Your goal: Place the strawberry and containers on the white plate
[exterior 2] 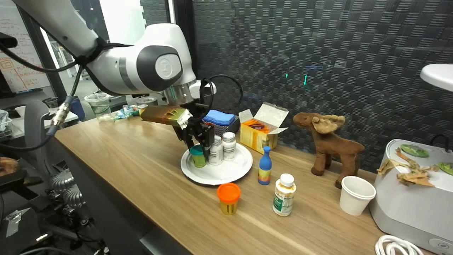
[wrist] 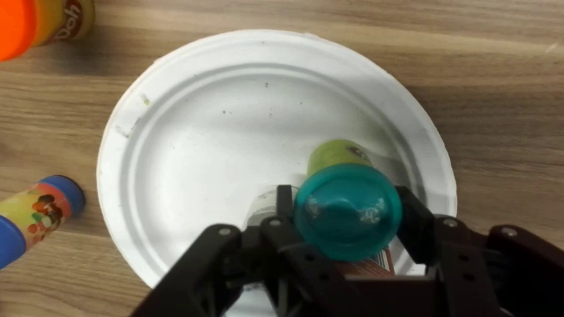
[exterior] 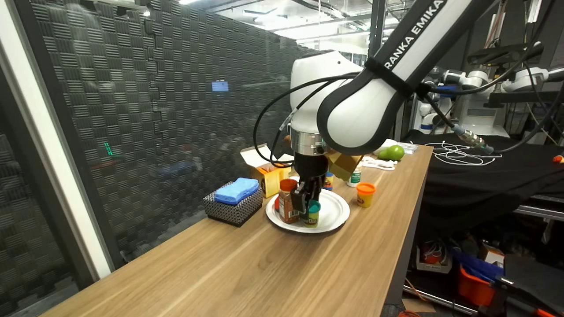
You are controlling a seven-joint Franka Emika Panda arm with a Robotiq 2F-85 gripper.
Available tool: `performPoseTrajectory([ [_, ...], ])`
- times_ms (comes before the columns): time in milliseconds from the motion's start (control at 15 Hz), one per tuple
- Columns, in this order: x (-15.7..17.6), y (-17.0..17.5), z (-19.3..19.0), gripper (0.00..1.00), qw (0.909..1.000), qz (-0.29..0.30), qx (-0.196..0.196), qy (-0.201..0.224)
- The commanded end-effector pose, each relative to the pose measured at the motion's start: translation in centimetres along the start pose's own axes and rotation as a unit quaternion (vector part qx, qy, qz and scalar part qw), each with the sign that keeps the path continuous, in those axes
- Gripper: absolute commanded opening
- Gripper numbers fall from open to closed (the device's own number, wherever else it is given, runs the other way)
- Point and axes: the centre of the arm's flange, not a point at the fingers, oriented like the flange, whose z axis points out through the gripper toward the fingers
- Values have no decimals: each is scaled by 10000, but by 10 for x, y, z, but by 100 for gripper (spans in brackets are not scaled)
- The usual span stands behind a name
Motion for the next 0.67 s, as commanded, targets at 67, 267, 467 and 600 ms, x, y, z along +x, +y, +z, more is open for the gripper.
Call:
performPoseTrajectory([
  [67,-11,-10,-19,99,9996,-175,-122,158],
  [267,-25,-8,-36,100,9993,-137,-230,246],
  [467,-41,16,-51,100,9988,138,-326,349],
  [600,-51,39,-59,99,9980,359,-307,419],
])
